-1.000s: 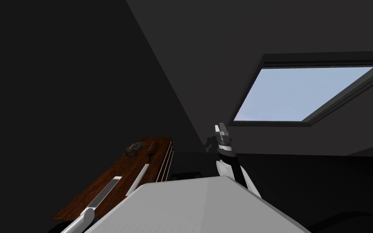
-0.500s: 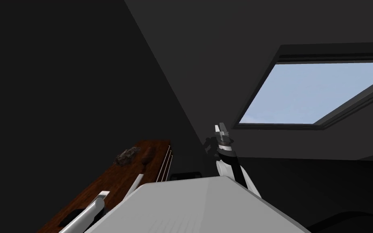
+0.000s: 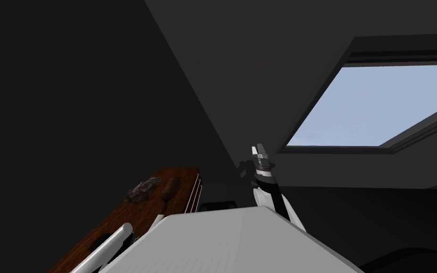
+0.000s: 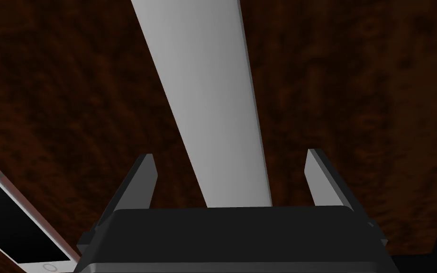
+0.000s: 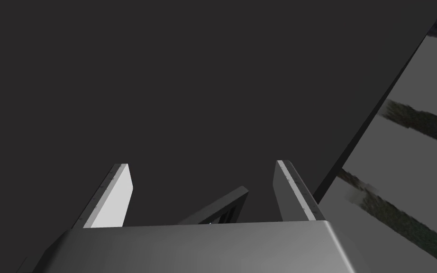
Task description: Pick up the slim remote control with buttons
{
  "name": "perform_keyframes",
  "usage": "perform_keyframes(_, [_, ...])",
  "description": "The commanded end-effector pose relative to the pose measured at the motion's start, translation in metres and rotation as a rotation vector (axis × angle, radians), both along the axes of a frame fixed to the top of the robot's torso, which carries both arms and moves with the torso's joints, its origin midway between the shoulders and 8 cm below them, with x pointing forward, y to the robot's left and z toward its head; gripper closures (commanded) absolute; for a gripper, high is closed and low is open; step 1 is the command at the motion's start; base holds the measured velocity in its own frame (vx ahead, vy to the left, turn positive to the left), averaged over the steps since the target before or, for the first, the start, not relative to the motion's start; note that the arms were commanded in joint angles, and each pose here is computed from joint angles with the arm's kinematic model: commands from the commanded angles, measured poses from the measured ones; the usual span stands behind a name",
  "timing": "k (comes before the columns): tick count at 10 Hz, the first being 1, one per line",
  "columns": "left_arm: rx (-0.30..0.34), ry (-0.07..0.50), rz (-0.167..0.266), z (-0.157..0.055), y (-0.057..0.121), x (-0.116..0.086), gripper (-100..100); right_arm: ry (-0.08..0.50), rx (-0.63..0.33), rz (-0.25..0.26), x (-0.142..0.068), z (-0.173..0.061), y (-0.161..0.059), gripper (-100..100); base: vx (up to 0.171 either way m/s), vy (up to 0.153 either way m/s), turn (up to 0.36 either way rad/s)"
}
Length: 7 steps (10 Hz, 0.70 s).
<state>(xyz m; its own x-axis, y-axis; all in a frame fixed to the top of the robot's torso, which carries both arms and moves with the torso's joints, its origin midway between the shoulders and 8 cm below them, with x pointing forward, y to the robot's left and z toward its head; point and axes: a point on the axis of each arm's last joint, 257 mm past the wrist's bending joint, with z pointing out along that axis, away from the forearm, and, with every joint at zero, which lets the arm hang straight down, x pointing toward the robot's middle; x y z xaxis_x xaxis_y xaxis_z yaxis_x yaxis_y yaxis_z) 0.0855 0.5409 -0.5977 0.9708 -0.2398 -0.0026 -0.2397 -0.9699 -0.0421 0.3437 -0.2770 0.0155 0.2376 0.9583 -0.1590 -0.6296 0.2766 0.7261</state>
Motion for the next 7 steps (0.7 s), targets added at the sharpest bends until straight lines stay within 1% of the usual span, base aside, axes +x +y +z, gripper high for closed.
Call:
perform_keyframes(1, [-0.017, 0.002, -0.007, -0.004, -0.01, 0.007, -100, 0.0, 0.0, 0.0, 0.0, 0.0, 0.0, 0, 0.081, 0.066, -0.008])
perform_keyframes(3, [-0.016, 0.002, -0.005, -0.003, -0.009, 0.006, -100, 0.0, 0.0, 0.0, 0.0, 0.0, 0.0, 0, 0.022, 0.036, -0.007])
perform_keyframes(4, [-0.016, 0.002, -0.006, -0.003, -0.009, 0.006, 0, 0.0, 0.0, 0.0, 0.0, 0.0, 0.0, 0, 0.0, 0.0, 0.0])
perform_keyframes(5, [-0.015, 0.002, -0.011, -0.011, -0.018, 0.005, -100, 0.0, 0.0, 0.0, 0.0, 0.0, 0.0, 0, 0.009, 0.035, 0.045])
perform_keyframes(7, [-0.015, 0.001, -0.018, -0.02, -0.031, 0.004, -100, 0.0, 0.0, 0.0, 0.0, 0.0, 0.0, 0, 0.029, 0.066, 0.039])
